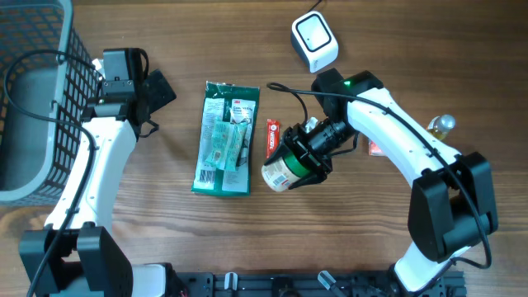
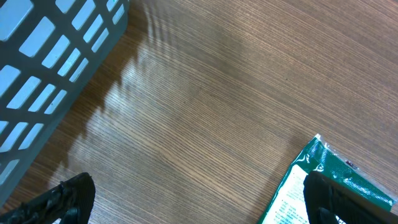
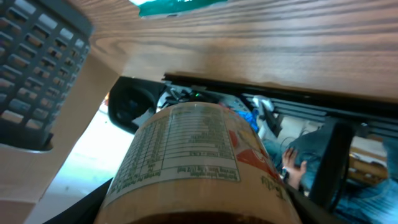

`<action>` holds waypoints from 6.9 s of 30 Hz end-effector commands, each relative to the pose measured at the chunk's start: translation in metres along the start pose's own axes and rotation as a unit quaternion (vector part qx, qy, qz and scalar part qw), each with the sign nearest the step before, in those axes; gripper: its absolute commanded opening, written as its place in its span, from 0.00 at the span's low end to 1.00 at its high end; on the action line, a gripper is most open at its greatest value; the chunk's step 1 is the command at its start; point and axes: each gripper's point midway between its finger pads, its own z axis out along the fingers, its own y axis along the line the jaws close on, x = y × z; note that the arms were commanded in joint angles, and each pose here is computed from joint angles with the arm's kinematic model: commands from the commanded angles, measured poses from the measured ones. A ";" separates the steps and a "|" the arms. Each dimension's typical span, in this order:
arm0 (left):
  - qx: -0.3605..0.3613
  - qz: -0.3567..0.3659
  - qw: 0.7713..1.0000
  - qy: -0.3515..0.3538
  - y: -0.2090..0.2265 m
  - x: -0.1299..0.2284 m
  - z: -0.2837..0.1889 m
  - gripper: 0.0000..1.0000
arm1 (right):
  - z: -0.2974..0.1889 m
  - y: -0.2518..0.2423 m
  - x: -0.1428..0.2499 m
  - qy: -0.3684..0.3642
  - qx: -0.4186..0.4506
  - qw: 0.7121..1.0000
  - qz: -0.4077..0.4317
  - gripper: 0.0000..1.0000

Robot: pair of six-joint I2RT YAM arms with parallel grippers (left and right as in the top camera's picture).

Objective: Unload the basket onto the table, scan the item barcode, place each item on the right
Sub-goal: 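Lift the jar with right gripper and tilt it sideways, then raise the jar with right gripper up to the white scanner, then carry the jar down and set it beside the Kleenex pack, then release the jar and move right gripper over the glove packet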

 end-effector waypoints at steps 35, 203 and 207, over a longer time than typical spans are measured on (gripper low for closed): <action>0.003 -0.011 1.000 -0.005 -0.001 -0.005 -0.002 1.00 | -0.036 -0.007 -0.092 -0.261 0.109 0.954 -0.098 0.13; 0.003 -0.011 1.000 -0.005 -0.001 -0.005 -0.002 1.00 | 0.009 0.018 -0.125 -0.385 0.243 0.836 -0.306 0.31; 0.003 -0.011 1.000 -0.005 -0.001 -0.005 -0.002 1.00 | 0.016 0.044 -0.125 -0.455 0.266 0.774 -0.352 0.31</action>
